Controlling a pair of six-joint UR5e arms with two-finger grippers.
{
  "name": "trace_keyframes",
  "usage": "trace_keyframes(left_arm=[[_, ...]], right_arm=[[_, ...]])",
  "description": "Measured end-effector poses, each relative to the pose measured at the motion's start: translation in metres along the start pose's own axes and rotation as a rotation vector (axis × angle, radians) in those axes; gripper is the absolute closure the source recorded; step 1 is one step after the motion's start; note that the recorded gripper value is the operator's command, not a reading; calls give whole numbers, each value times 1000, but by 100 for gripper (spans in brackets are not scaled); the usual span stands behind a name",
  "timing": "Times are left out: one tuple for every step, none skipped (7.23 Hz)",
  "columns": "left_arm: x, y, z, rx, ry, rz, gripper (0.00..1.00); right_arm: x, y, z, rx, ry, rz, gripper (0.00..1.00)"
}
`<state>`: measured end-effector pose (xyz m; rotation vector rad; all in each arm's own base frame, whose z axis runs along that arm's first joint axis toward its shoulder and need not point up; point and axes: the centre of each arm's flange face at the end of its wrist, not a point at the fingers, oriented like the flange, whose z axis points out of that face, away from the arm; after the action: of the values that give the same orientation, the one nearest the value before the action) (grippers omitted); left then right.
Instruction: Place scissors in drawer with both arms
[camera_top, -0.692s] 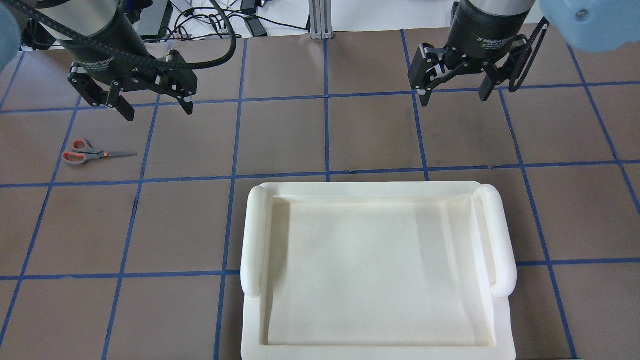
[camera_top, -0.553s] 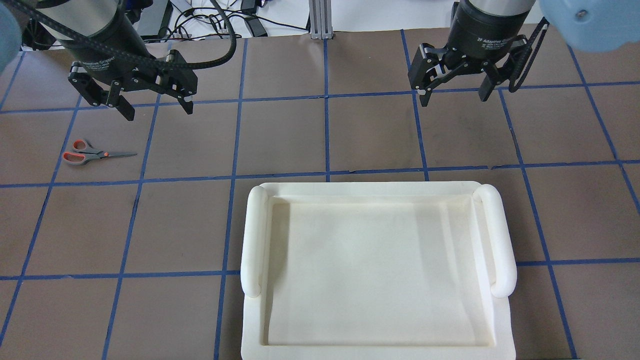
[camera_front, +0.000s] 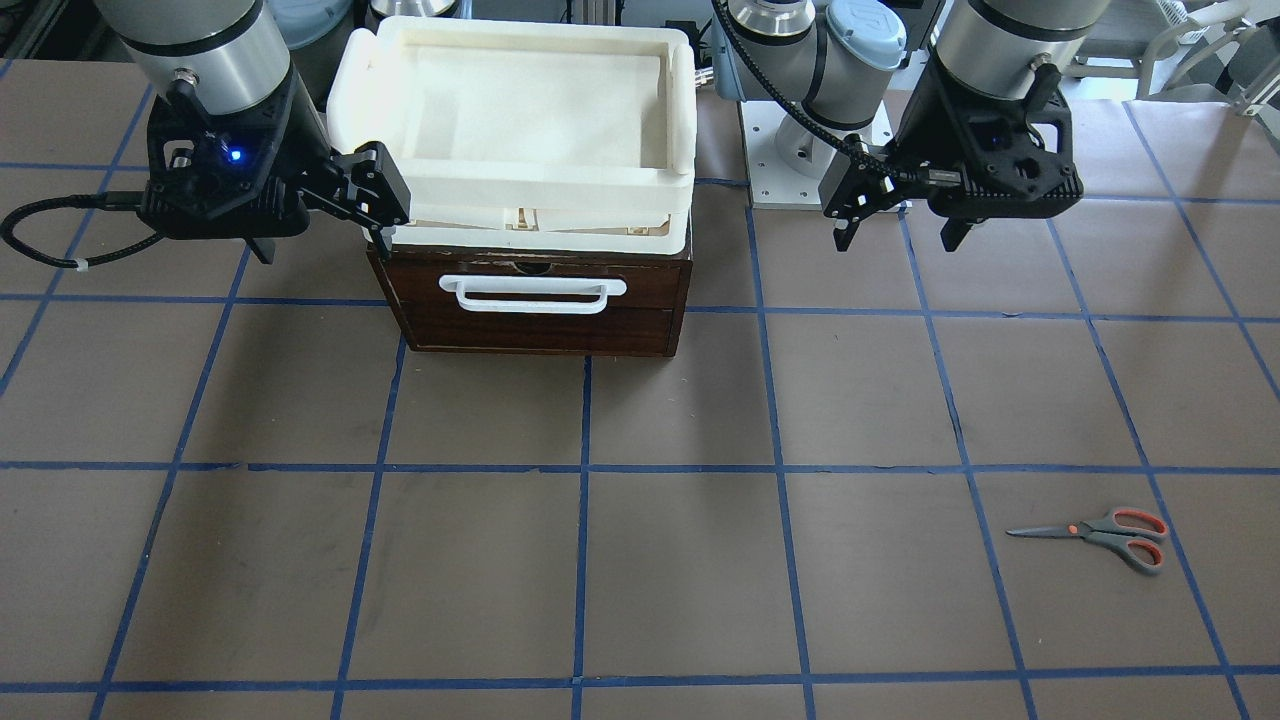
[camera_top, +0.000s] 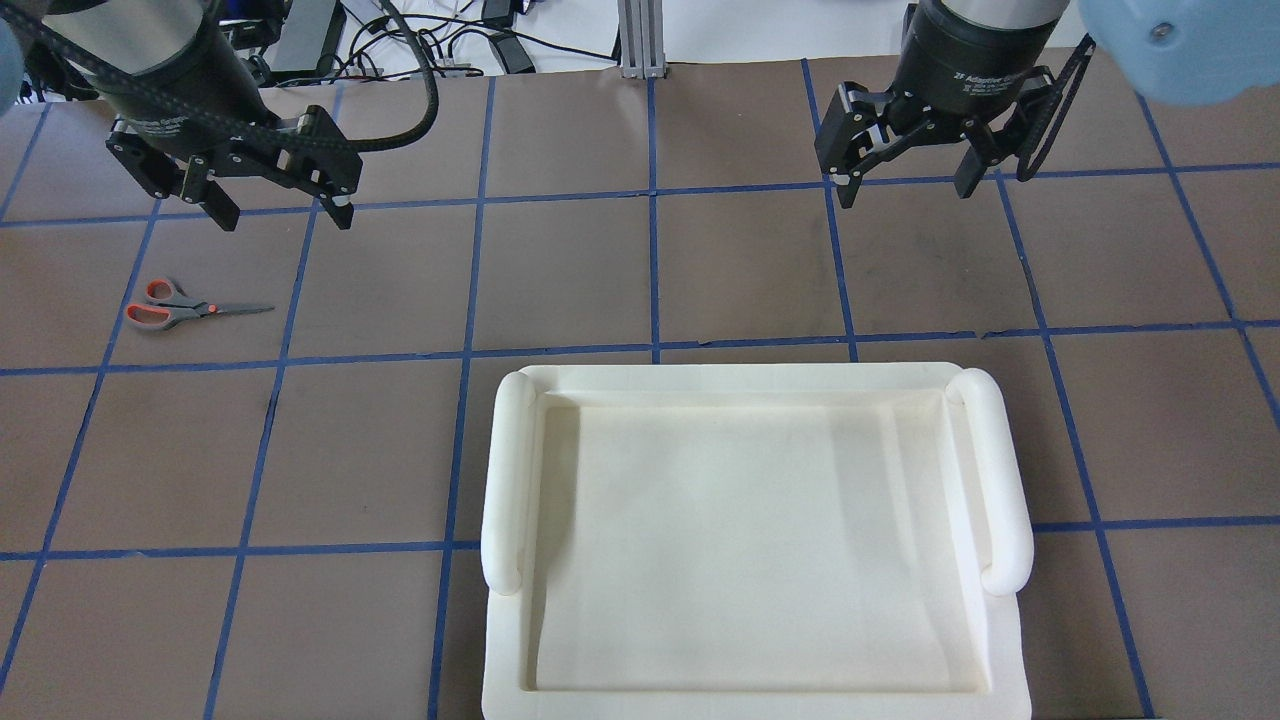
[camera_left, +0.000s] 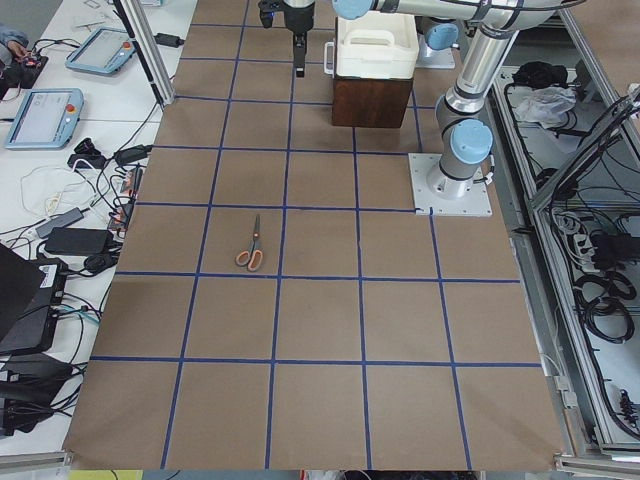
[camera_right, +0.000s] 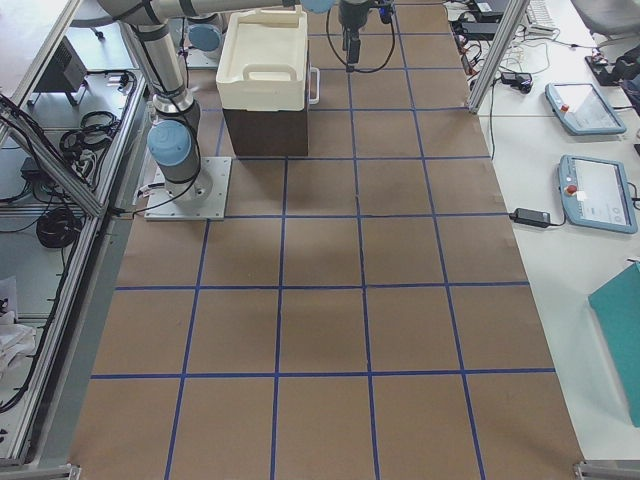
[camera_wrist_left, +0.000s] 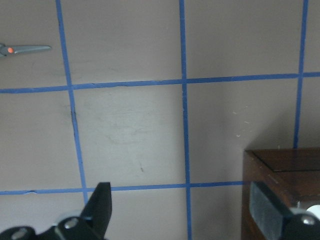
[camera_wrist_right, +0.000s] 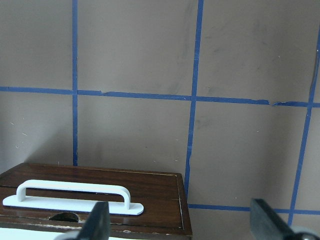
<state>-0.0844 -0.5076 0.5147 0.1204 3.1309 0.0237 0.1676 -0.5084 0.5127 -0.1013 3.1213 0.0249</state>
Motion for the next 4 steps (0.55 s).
trace_keyframes(left_arm=[[-39,-12,14,-7,2,88,0],[-78,-27,34,-4,-7,202,0],[-117,-43,60,-11,-45,339,0],[-151,-58,86,-30,-87,503,0]], right_arm=[[0,-1,0,2,4,10,0],[1,-4,4,1,7,53,0],[1,-12,10,13,6,157,0],[0,-21,19,35,2,317,0]])
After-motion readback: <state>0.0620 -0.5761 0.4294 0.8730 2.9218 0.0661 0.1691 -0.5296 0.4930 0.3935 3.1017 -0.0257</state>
